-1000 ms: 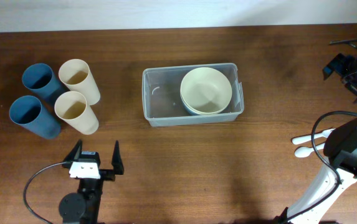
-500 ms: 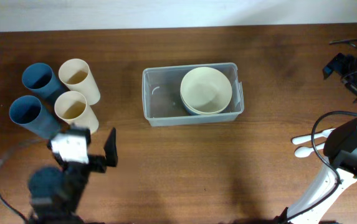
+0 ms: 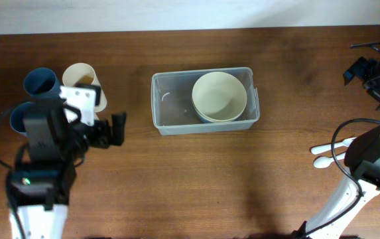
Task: Pack container
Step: 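Move the left gripper to the front cream cup and grasp its rim, then lift the cream cup and carry it right over the container, then lower the cream cup into the container's left side and release, then move the left gripper to the back cream cup and grasp its rim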
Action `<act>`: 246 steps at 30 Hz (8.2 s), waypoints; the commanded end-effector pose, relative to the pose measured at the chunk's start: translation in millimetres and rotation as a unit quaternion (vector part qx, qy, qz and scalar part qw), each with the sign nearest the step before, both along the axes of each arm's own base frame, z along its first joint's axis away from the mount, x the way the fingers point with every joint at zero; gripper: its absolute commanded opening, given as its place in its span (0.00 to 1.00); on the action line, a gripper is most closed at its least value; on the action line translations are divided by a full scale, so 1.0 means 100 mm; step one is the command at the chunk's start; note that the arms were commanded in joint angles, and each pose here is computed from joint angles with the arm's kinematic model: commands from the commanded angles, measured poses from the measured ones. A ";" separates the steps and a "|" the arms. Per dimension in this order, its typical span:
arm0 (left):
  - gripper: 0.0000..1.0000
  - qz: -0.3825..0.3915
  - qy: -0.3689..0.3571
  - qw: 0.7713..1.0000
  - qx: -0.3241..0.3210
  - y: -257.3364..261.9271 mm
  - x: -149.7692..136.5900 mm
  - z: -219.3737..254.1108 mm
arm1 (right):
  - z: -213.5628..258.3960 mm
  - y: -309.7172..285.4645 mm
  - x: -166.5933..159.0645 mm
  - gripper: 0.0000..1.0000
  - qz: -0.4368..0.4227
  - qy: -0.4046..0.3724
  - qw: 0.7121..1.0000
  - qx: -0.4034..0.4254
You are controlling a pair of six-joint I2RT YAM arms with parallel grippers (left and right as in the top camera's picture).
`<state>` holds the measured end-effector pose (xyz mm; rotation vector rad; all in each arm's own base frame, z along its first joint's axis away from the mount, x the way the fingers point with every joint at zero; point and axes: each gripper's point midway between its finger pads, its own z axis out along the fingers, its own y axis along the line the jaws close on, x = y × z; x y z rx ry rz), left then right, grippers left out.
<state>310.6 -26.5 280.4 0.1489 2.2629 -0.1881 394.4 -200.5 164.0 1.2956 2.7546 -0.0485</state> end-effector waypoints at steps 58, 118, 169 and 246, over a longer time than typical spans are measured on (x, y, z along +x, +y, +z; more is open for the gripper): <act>0.91 0.104 0.359 0.927 0.032 0.55 0.48 -1.39 | 0.04 -0.05 -0.03 0.99 -0.008 0.000 1.000 -0.008; 0.02 -0.084 0.131 0.988 0.011 -0.98 0.63 0.51 | 0.04 -0.05 -0.03 0.99 -0.008 0.000 1.000 -0.008; 0.02 -0.119 0.243 0.961 0.061 -1.67 1.25 -0.91 | 0.04 -0.05 -0.03 0.99 -0.008 0.000 1.000 -0.008; 1.00 0.402 0.302 0.857 -0.112 0.93 1.24 -0.53 | 0.04 -0.05 -0.03 0.99 -0.008 0.000 1.000 -0.008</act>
